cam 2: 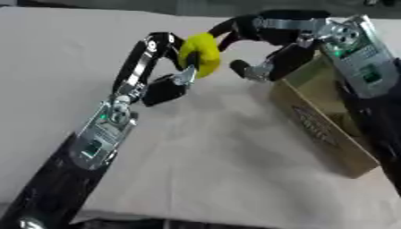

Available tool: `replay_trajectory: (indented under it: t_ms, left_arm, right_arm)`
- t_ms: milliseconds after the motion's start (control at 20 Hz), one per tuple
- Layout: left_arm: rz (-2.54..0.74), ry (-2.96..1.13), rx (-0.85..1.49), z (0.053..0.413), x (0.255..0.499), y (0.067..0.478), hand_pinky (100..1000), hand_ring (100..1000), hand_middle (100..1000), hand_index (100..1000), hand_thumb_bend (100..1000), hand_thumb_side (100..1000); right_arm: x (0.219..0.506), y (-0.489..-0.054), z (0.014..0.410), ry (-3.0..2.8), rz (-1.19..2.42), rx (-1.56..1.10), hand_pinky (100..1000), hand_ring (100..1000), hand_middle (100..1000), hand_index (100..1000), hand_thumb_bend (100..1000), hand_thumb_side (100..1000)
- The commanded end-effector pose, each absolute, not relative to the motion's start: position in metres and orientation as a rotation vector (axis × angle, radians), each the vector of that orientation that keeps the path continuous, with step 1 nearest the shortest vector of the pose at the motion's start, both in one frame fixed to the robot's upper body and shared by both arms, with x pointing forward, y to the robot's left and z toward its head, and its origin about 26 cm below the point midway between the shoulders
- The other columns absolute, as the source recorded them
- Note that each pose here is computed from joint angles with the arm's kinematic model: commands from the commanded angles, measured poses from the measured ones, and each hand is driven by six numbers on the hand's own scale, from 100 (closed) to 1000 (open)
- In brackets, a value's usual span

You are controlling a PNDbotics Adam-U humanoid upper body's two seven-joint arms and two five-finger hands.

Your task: Pick up the objects with one hand, pass them to the other hand, and then place them into the box on the other side of the table.

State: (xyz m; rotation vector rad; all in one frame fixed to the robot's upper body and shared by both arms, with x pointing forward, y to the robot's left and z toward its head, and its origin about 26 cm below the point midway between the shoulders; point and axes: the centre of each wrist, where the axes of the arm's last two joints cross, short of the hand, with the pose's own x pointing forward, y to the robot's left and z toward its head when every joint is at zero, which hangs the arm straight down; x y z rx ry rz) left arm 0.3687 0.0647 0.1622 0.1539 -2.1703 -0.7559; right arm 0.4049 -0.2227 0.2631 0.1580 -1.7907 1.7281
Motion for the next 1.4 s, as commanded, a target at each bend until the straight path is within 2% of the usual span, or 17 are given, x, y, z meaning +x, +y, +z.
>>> replay_trajectory:
  t_ms: [50,150,800,1400]
  left_arm:
    - [-0.753,-2.193,0.145,0.169,0.369,0.06,625,423,486,592,100,308]
    - [-0.75,-2.186,0.146,0.166,0.37,0.059,625,423,486,592,100,316]
    - [-0.726,-2.2,0.127,0.165,0.372,0.05,626,423,486,592,100,324]
    - [-0.73,-2.236,0.087,0.173,0.366,0.044,628,424,488,593,100,330]
  right_arm:
    - [0.402,-0.224,0.279,-1.819,1.733,0.151,1000,864,948,950,100,305]
    - [0.402,-0.223,0.279,-1.808,1.72,0.183,1000,864,949,953,100,332]
    - [0.4,-0.217,0.282,-1.799,1.724,0.226,1000,866,950,959,100,364]
    - [0.404,-0.216,0.277,-1.792,1.75,0.193,1000,877,960,957,100,358]
